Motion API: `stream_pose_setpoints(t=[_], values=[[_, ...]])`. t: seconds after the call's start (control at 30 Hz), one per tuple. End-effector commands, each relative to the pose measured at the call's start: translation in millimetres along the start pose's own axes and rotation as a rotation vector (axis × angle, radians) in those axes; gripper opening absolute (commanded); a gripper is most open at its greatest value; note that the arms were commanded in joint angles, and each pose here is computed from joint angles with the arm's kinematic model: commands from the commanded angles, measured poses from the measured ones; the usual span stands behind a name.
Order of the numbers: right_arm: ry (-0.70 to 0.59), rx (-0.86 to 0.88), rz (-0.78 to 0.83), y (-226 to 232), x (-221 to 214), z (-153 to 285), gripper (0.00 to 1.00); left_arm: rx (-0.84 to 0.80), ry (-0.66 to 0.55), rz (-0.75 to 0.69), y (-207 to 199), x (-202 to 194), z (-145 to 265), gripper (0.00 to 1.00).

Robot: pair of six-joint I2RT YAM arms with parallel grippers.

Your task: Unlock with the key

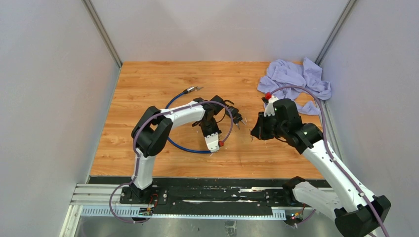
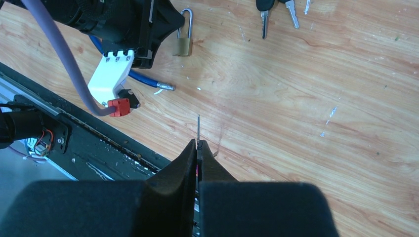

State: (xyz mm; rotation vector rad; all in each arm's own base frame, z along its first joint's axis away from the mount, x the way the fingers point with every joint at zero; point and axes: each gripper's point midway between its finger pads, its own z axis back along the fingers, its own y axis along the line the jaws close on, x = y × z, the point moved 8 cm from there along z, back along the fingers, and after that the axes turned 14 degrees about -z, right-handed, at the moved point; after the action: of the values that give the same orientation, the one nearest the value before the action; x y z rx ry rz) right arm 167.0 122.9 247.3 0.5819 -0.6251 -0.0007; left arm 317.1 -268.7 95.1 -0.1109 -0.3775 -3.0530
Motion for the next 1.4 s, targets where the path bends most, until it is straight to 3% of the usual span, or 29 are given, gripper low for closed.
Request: stream_pose_setpoints(t=[0.0,0.37,0.5,0.67,0.87,1.03,1.27,1.37], values=[[-0.025,-0.007,-0.016,1.9,9.7,5.5,0.01,-0.061,-0.062,0.060,-12.5,22.3,-9.4,0.01],[-0.011,0.018,-0.010,5.3,11.1,3.4,0.01,-0.010,0.127,0.399,-45.4,38.3,17.8,0.00],[-0.003,0.032,-0.008,6.6,11.4,1.2,0.01,0.022,0.251,0.568,-60.4,43.1,37.1,0.00],[0.001,0.059,-0.011,8.5,10.5,-0.4,0.00,0.061,0.409,0.771,-99.4,50.2,52.9,0.01],[0.010,0.079,-0.013,9.7,9.4,-2.7,0.01,0.036,0.514,0.971,-150.4,62.2,59.4,0.01],[0.011,0.089,-0.015,11.5,10.0,-1.7,0.01,0.088,0.603,1.121,-170.3,67.1,61.1,0.00],[0.015,0.098,-0.022,12.7,9.2,-1.0,0.01,0.090,0.591,1.232,-182.2,83.0,59.7,0.02],[0.015,0.101,-0.023,13.6,9.9,-1.1,0.01,0.069,0.564,1.262,-185.7,89.4,56.7,0.09]])
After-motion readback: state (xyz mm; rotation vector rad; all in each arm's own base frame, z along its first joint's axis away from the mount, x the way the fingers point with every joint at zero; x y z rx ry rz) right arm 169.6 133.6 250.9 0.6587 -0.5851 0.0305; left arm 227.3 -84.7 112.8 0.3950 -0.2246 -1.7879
